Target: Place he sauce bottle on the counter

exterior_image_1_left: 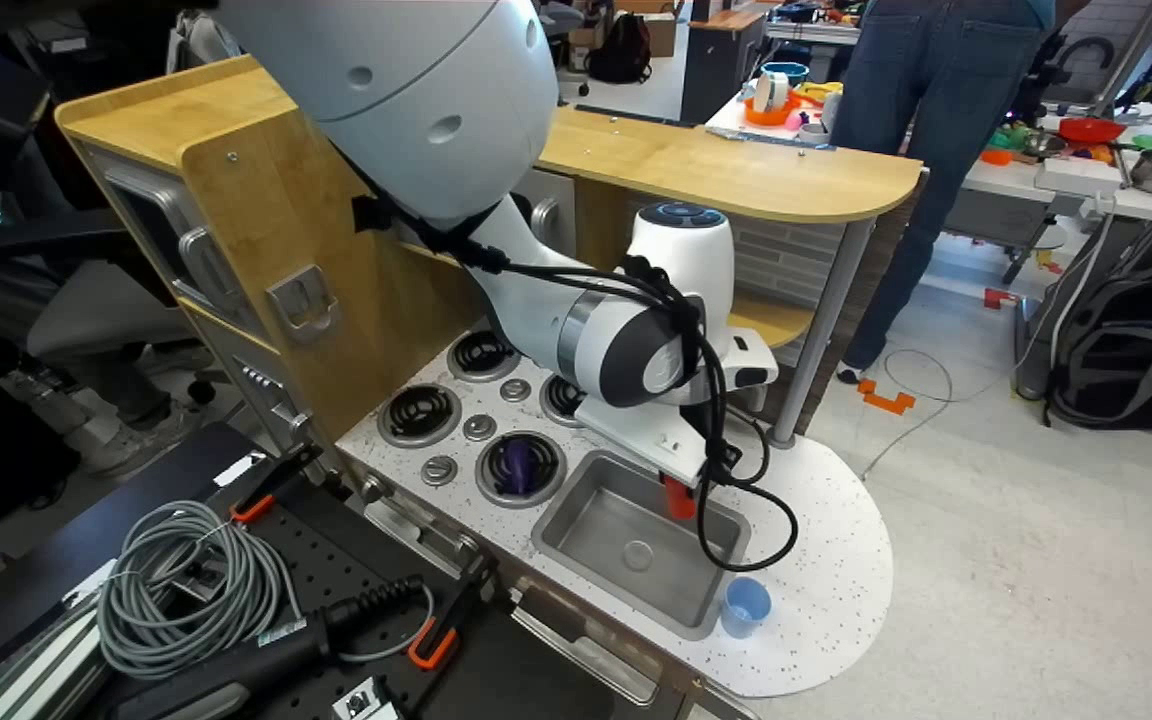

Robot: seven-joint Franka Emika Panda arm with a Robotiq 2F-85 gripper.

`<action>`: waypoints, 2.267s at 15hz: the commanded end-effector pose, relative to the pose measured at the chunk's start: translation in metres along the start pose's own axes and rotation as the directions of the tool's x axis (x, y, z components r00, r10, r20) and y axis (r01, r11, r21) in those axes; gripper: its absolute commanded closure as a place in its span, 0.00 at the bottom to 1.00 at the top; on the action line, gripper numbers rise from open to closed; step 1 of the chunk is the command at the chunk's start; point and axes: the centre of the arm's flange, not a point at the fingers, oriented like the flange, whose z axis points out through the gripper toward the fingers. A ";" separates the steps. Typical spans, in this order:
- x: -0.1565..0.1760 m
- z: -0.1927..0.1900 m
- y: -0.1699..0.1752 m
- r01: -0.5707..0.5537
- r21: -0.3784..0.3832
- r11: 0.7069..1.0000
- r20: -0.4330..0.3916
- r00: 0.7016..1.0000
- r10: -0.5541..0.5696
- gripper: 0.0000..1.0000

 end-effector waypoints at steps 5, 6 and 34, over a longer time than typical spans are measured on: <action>0.018 -0.018 0.050 -0.321 -0.023 0.947 -0.053 0.946 0.320 0.87; 0.018 -0.018 0.057 -0.366 -0.026 0.930 -0.059 0.929 0.364 0.87; 0.035 0.066 0.114 -0.839 -0.011 0.544 0.140 0.538 0.831 0.37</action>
